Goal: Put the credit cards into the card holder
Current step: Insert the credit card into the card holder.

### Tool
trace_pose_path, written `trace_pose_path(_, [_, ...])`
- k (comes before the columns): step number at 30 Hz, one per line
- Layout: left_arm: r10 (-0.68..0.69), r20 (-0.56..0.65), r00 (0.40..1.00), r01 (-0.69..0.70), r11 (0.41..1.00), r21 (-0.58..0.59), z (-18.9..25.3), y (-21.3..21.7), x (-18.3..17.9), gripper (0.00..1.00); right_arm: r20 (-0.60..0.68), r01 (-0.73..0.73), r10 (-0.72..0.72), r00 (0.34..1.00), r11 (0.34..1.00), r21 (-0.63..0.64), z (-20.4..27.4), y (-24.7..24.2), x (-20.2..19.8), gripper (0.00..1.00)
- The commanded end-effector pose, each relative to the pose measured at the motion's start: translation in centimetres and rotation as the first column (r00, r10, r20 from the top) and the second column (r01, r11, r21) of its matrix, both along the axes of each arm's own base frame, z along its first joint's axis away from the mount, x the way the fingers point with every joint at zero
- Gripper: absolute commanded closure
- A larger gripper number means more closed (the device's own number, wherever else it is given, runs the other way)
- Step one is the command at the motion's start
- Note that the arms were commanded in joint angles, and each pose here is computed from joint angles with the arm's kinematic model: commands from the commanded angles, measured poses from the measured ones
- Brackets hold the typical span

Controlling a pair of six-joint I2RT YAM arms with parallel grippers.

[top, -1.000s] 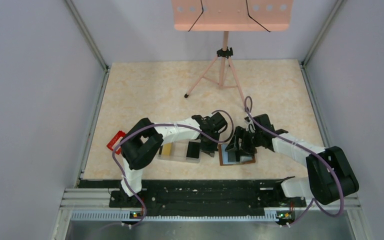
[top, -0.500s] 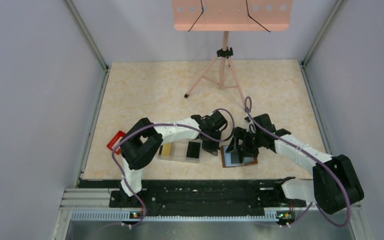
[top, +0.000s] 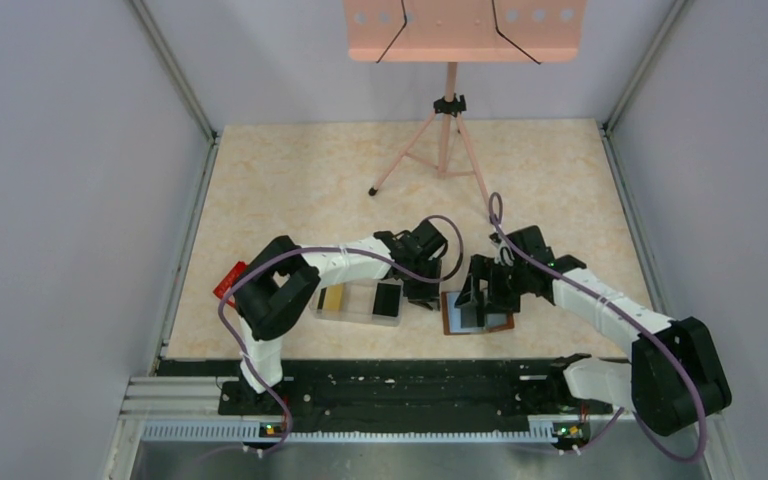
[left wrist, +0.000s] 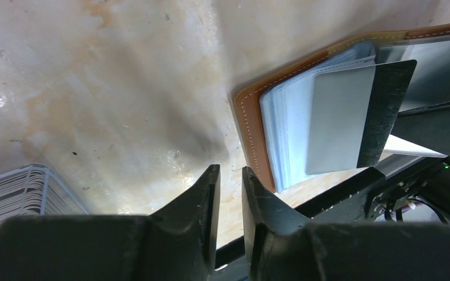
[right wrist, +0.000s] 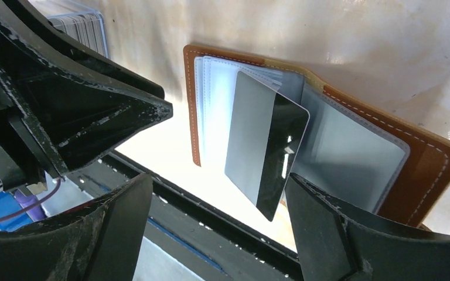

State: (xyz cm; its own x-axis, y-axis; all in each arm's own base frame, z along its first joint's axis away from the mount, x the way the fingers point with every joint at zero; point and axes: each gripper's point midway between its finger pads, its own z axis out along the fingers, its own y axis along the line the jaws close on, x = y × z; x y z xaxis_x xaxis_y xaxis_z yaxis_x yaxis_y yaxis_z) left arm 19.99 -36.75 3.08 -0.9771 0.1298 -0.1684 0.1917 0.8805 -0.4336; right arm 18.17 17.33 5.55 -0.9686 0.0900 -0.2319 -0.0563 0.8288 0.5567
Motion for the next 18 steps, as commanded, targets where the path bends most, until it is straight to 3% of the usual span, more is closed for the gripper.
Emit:
trace_pose_path(1, [0.007, 0.032, 0.999, -0.004, 0.997, -0.08, 2.3, -1.0, 0.4, 0.73, 0.091, -0.027, 0.025, 0.995, 0.999, 0.019, 2.3, 0.6, 1.2, 0.17])
trace_pose_path(8, [0.005, 0.027, 1.0, -0.003, 0.997, -0.073, 2.1, -1.0, 0.5, 0.71, 0.056, -0.009, 0.012, 0.998, 0.999, -0.051, -0.1, -0.5, 1.1, 0.18])
trace_pose_path(18, [-0.009, 0.0, 1.0, 0.009, 0.998, -0.068, 1.3, -1.6, 0.4, 0.83, 0.014, -0.021, 0.022, 1.0, 0.999, -0.048, -2.6, 0.1, 1.5, 0.27])
